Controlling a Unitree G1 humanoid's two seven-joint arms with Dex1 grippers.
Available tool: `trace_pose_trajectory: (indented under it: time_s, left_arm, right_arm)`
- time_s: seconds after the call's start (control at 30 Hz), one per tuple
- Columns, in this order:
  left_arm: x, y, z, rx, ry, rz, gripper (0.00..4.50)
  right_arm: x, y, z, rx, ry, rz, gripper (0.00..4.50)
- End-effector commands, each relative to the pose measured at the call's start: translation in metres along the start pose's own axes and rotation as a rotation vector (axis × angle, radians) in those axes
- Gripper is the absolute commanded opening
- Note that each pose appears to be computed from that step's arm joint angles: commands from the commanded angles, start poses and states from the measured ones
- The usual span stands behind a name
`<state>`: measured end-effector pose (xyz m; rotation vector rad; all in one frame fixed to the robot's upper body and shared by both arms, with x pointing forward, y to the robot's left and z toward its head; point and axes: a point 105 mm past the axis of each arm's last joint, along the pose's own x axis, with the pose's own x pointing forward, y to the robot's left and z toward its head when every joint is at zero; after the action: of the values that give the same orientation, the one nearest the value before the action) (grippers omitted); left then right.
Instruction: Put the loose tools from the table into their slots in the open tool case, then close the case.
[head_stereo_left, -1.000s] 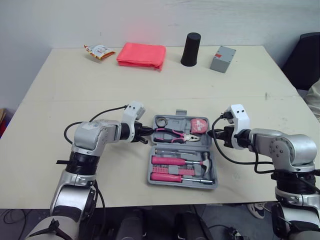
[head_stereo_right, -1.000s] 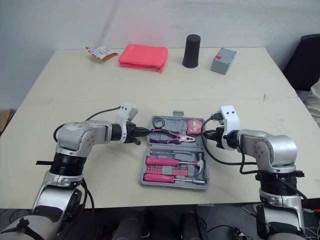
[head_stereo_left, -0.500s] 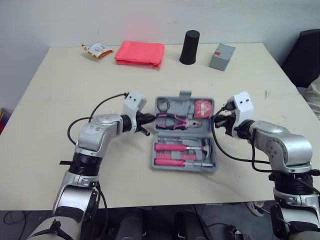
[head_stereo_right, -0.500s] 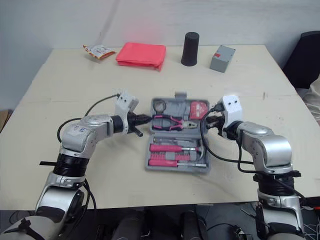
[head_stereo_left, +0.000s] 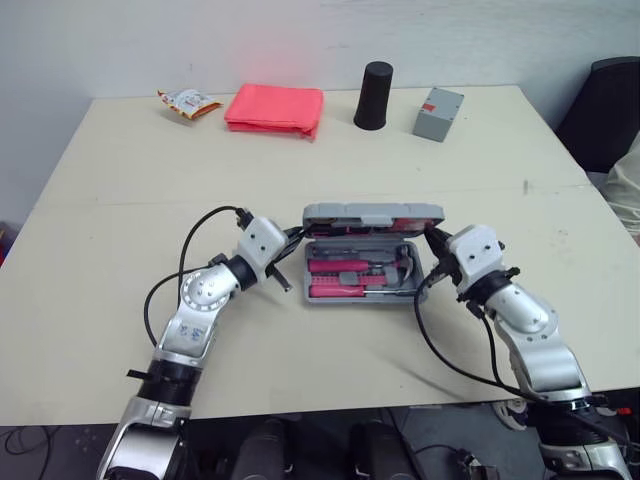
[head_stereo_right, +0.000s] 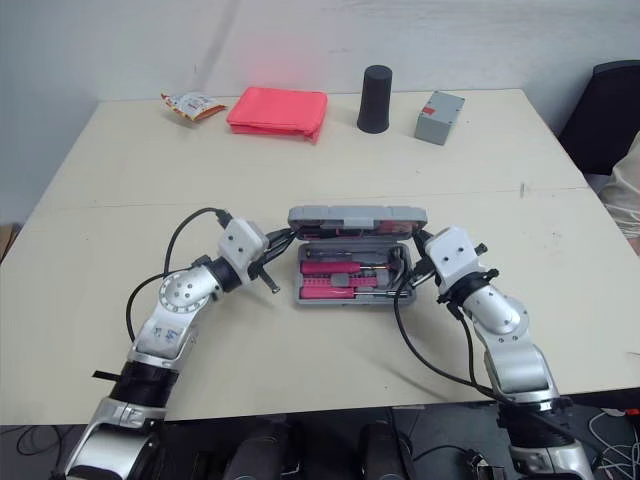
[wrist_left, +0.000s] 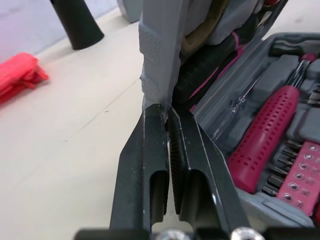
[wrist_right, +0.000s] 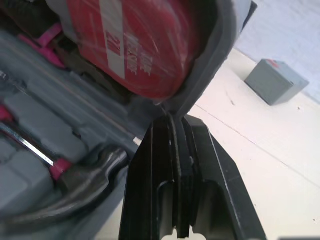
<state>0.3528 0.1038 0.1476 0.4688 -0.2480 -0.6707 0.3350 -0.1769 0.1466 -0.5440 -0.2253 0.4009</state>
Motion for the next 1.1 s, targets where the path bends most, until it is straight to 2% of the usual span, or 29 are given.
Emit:
trace_pose_trajectory:
  time_s: [0.03, 0.1, 0.17, 0.27, 0.3, 0.4, 0.53, 0.63, 0.77, 0.8, 0.97, 1.1]
  left_arm:
    - [-0.015, 0.017, 0.012, 0.004, -0.035, 0.11, 0.3]
    - [-0.028, 0.012, 0.021, -0.063, -0.033, 0.054, 0.91]
    - [-0.052, 0.006, 0.034, -0.24, -0.002, -0.041, 1.81]
    - [-0.11, 0.001, 0.054, -0.441, 0.082, -0.215, 3.2]
    - [-0.124, 0.003, 0.06, -0.467, 0.105, -0.246, 3.2]
    - [-0.153, 0.027, 0.052, -0.587, 0.23, -0.222, 3.2]
    - [-0.129, 0.065, 0.03, -0.503, 0.284, -0.151, 3.2]
    - [-0.099, 0.08, 0.02, -0.423, 0.295, -0.131, 2.37]
    - [-0.044, 0.08, 0.008, -0.327, 0.298, -0.207, 0.65]
    - [-0.028, 0.078, 0.006, -0.315, 0.294, -0.236, 0.06]
    - [0.033, 0.062, -0.005, -0.241, 0.297, -0.325, 0.02]
    - [0.059, 0.045, -0.007, -0.209, 0.294, -0.419, 0.02]
  right_arm:
    - [-0.014, -0.009, 0.002, -0.026, -0.031, -0.017, 0.37]
    - [-0.029, -0.008, 0.019, -0.011, -0.072, 0.059, 1.03]
    - [-0.051, -0.009, 0.036, 0.002, -0.066, 0.174, 1.98]
    - [-0.098, 0.002, 0.048, 0.134, 0.072, 0.439, 3.5]
    - [-0.111, 0.007, 0.051, 0.188, 0.117, 0.517, 3.5]
    - [-0.137, 0.019, 0.056, 0.384, 0.232, 0.637, 3.5]
    - [-0.126, 0.034, 0.036, 0.361, 0.321, 0.638, 3.5]
    - [-0.115, 0.039, 0.03, 0.382, 0.336, 0.617, 2.67]
    - [-0.105, 0.058, 0.034, 0.393, 0.329, 0.702, 0.76]
    - [-0.1, 0.062, 0.031, 0.376, 0.336, 0.708, 0.14]
    - [-0.077, 0.065, 0.008, 0.314, 0.398, 0.665, 0.06]
    - [-0.065, 0.064, -0.006, 0.253, 0.434, 0.63, 0.06]
